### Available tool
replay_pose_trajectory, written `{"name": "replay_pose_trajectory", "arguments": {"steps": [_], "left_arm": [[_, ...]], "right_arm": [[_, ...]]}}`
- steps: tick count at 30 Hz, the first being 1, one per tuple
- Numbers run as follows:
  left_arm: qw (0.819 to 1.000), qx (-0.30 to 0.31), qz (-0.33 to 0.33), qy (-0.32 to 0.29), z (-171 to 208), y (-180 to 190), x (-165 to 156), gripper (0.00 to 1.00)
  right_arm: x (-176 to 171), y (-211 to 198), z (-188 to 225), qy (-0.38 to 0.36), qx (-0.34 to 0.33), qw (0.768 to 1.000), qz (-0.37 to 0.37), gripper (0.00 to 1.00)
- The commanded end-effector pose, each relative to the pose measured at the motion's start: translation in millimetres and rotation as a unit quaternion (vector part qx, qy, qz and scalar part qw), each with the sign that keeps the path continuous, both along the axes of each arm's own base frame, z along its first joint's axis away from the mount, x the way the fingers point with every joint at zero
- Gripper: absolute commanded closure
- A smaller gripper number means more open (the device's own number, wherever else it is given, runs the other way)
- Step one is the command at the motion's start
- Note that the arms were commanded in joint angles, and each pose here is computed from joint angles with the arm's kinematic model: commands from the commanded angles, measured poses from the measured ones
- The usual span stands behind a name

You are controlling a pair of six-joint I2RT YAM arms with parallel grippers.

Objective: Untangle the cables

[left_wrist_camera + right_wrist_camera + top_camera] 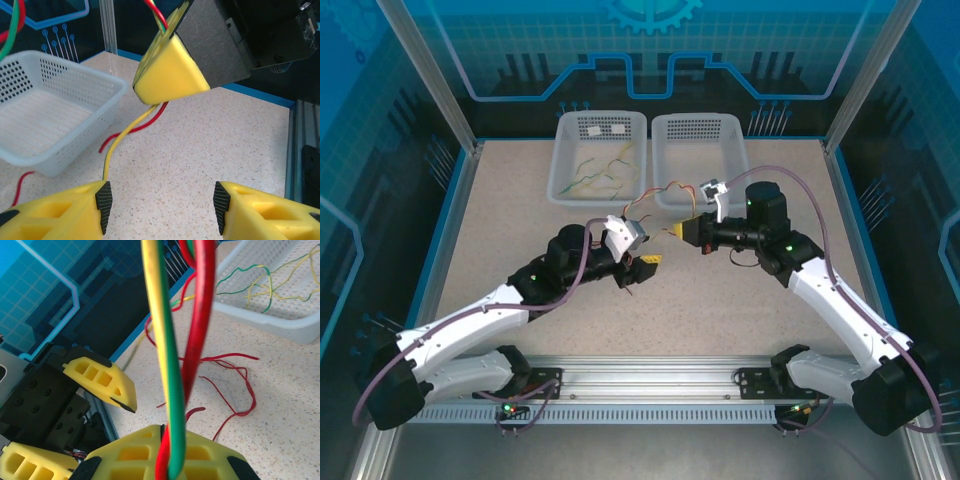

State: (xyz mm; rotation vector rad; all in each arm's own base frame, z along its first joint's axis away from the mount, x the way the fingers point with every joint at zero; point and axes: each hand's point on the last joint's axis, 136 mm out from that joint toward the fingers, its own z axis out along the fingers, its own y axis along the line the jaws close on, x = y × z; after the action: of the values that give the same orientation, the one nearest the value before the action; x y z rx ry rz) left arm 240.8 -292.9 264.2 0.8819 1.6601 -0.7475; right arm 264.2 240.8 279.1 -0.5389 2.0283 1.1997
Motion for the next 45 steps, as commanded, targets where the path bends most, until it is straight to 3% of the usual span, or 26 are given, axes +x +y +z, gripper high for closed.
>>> {"name": "replay_pose_trajectory", "arguments": {"steps": [1,5,6,8,12,14,21,24,29,30,32,34,36,37,39,41,45], "left_arm": [[0.999,0.011,-0.022,-0.032,3,-1,-7,0.37],[0.999,0.025,-0.021,-0.034,-4,-2,-4,0.38],[0.999,0.026,-0.022,-0.036,-5,-3,-3,0.42],[0.999,0.027,-0.023,-0.037,-7,-5,-2,0.52],[0.998,0.028,-0.014,-0.045,-7,-4,2,0.91],[0.999,0.027,-0.013,-0.045,-6,-3,2,1.00],[0.999,0.018,-0.011,-0.039,-3,-2,0,1.00],[0.999,0.006,-0.005,-0.039,1,0,0,1.00],[0.999,0.002,0.013,-0.051,3,4,4,1.00],[0.998,0.003,0.013,-0.054,3,5,4,0.88],[0.997,0.005,0.018,-0.070,4,9,4,0.77],[0.996,0.004,0.023,-0.085,7,13,2,0.50],[0.994,0.001,0.028,-0.103,10,18,1,0.44],[0.993,0.000,0.027,-0.114,10,19,0,0.35],[0.992,0.005,0.013,-0.124,9,17,-5,0.31],[0.992,0.009,0.011,-0.123,7,16,-4,0.20],[0.992,0.023,0.028,-0.123,-1,16,6,0.20]], "right_arm": [[-9,8,17,-0.002,0.021,0.999,0.024,1.00],[-15,17,23,-0.006,0.033,0.998,0.047,1.00],[-16,18,23,-0.007,0.032,0.998,0.049,1.00],[-16,19,23,-0.009,0.031,0.998,0.050,1.00],[-18,20,23,-0.005,0.032,0.998,0.054,1.00],[-19,20,24,-0.006,0.033,0.998,0.054,1.00],[-18,20,26,-0.012,0.028,0.998,0.051,1.00],[-21,19,31,-0.028,0.030,0.998,0.051,0.94],[-25,16,33,-0.039,0.026,0.998,0.051,1.00],[-25,16,32,-0.037,0.022,0.998,0.052,1.00],[-25,16,26,-0.033,0.013,0.998,0.054,1.00],[-25,15,23,-0.033,0.010,0.998,0.053,1.00],[-26,16,24,-0.037,0.013,0.998,0.057,1.00],[-26,16,24,-0.039,0.015,0.997,0.060,1.00],[-27,17,25,-0.042,0.019,0.997,0.063,1.00],[-27,19,26,-0.043,0.023,0.996,0.069,1.00],[-36,25,32,-0.056,0.038,0.993,0.095,1.00]]}}
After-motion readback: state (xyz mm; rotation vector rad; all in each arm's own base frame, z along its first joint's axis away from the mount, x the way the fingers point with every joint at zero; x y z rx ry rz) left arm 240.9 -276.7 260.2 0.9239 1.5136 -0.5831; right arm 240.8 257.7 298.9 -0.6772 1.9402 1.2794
